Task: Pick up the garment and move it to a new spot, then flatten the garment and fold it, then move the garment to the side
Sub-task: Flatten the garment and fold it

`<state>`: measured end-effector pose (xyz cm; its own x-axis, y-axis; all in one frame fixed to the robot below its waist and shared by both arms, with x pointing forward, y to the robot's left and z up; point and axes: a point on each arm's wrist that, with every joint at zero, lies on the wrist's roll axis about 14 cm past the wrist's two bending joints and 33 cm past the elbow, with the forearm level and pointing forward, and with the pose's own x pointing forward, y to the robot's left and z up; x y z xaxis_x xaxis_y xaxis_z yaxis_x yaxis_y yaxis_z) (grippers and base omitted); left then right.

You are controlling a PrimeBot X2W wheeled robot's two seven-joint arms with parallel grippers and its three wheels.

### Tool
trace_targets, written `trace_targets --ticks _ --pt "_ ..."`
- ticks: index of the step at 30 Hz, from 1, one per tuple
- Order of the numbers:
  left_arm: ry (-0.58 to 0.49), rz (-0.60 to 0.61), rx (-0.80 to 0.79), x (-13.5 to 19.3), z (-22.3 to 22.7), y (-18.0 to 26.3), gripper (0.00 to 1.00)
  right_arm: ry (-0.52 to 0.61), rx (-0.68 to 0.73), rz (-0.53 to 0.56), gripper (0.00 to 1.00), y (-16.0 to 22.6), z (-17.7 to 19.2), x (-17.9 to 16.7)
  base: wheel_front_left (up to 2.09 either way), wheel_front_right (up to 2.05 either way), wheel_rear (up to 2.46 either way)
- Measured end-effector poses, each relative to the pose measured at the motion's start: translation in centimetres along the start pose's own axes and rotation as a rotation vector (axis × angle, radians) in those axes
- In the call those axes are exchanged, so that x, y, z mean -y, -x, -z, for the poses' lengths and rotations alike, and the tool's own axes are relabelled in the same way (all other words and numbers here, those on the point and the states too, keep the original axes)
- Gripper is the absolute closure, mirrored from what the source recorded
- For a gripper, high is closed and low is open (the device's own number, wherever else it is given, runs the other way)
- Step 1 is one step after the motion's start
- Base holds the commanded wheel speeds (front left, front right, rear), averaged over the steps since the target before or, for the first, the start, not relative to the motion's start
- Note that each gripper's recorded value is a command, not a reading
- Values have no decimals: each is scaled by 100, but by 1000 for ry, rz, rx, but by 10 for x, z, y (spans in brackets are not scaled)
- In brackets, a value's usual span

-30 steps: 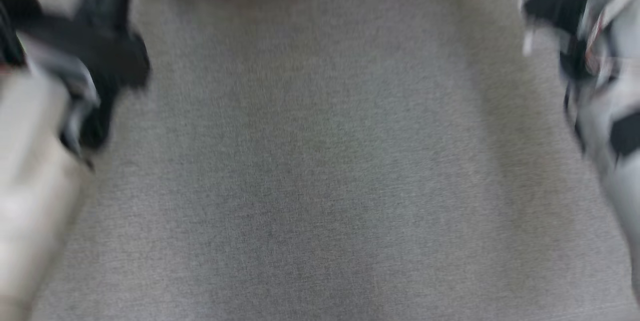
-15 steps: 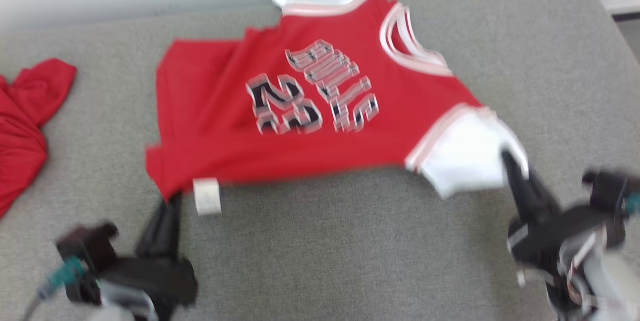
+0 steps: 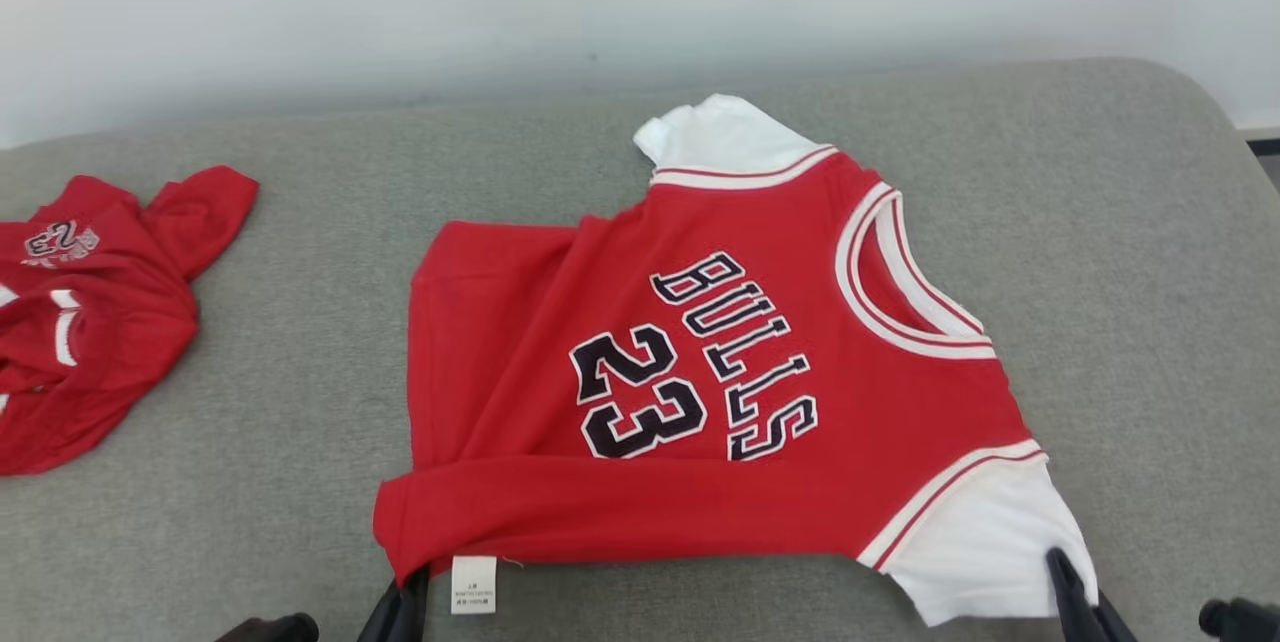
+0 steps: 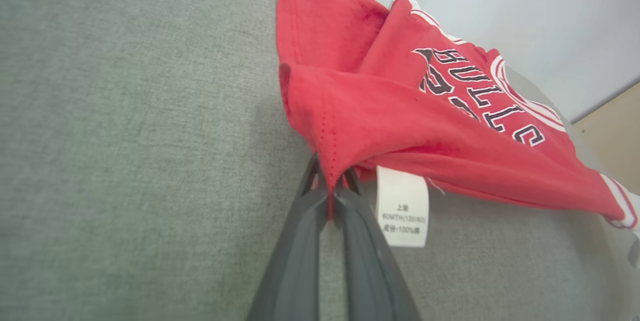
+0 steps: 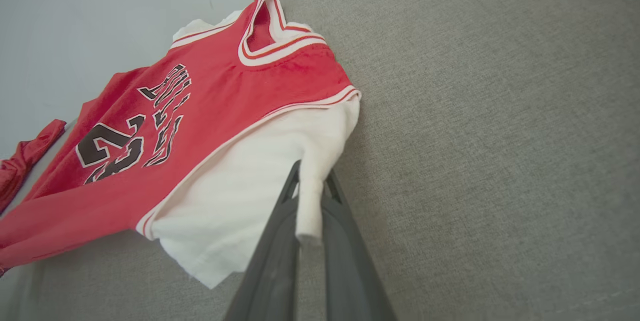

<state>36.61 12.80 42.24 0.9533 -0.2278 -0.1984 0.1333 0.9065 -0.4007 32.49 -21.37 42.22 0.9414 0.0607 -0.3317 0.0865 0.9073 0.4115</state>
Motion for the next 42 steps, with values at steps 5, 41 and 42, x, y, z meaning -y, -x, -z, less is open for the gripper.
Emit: trace_targets --ticks 5,41,42 --pt "3 -20 5 -4 3 8 100 15 3 15 78 5 5 -2 0 0 0" --pt "-261 -251 411 -50 -113 78 0 355 421 -251 0 22 -67 -89 0 0 0" --pt "-263 -252 407 -50 -112 78 0 357 418 -253 0 22 -66 -89 0 0 0"
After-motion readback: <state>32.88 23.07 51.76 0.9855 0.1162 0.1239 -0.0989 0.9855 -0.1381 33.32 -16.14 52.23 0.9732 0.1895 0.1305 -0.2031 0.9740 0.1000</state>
